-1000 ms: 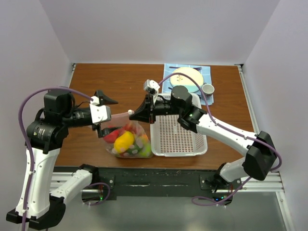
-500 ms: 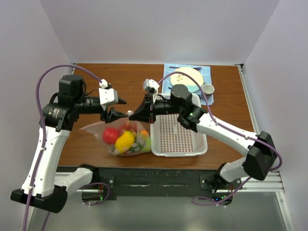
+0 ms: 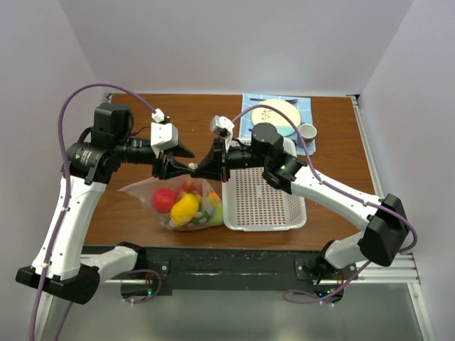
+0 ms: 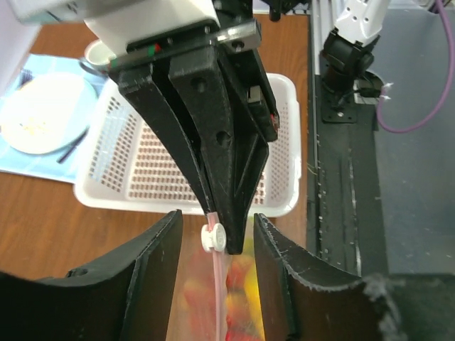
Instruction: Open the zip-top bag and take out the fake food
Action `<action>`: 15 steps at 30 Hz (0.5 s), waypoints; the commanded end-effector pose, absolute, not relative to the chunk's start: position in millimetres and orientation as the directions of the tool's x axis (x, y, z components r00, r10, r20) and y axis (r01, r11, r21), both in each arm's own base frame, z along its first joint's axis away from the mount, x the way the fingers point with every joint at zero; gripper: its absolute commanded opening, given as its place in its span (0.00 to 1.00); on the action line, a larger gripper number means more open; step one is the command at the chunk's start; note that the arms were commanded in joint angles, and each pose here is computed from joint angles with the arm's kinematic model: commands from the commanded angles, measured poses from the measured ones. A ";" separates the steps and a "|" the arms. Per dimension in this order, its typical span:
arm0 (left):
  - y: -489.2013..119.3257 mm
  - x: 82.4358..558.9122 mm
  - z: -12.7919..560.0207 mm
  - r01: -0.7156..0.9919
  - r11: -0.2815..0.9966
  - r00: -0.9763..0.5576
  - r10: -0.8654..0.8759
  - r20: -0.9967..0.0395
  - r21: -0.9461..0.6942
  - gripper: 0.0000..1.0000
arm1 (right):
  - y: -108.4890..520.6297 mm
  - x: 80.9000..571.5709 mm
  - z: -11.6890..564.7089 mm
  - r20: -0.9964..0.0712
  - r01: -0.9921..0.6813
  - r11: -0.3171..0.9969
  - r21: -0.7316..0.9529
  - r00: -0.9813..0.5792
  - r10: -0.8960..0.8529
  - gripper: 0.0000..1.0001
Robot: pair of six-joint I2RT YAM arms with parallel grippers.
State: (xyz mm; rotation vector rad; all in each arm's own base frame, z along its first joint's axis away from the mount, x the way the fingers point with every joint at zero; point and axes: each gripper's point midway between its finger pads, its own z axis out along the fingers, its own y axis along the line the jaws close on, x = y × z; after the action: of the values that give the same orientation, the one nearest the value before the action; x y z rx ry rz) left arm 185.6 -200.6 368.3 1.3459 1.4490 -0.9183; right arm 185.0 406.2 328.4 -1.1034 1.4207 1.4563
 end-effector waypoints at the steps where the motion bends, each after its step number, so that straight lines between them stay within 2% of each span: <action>1: -202.4 174.2 364.2 0.997 0.082 -0.026 0.309 -0.951 0.000 0.50 | 406.6 181.2 361.6 -0.974 -0.972 -0.085 0.221 -0.224 0.029 0.02; 4: -201.5 175.3 361.9 0.996 0.092 -0.021 0.314 -0.949 0.008 0.59 | 405.5 180.0 361.2 -0.975 -0.973 -0.083 0.216 -0.219 0.025 0.02; 7: -201.4 174.7 364.8 0.995 0.094 -0.010 0.308 -0.951 0.020 0.61 | 405.2 179.5 362.6 -0.976 -0.973 -0.085 0.212 -0.215 0.026 0.02; 11: -202.1 175.2 364.4 0.996 0.092 -0.017 0.306 -0.952 0.011 0.59 | 404.2 177.9 365.1 -0.976 -0.973 -0.091 0.211 -0.214 0.029 0.01; 15: -202.6 177.0 359.0 0.996 0.087 -0.035 0.318 -0.947 -0.008 0.53 | 403.2 176.8 365.0 -0.977 -0.973 -0.092 0.210 -0.214 0.028 0.01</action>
State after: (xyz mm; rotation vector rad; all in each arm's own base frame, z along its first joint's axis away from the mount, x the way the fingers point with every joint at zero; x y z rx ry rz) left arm 181.7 -200.1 355.2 1.3534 1.5169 -0.9637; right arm 185.4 405.8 328.1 -1.1161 1.4203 1.4434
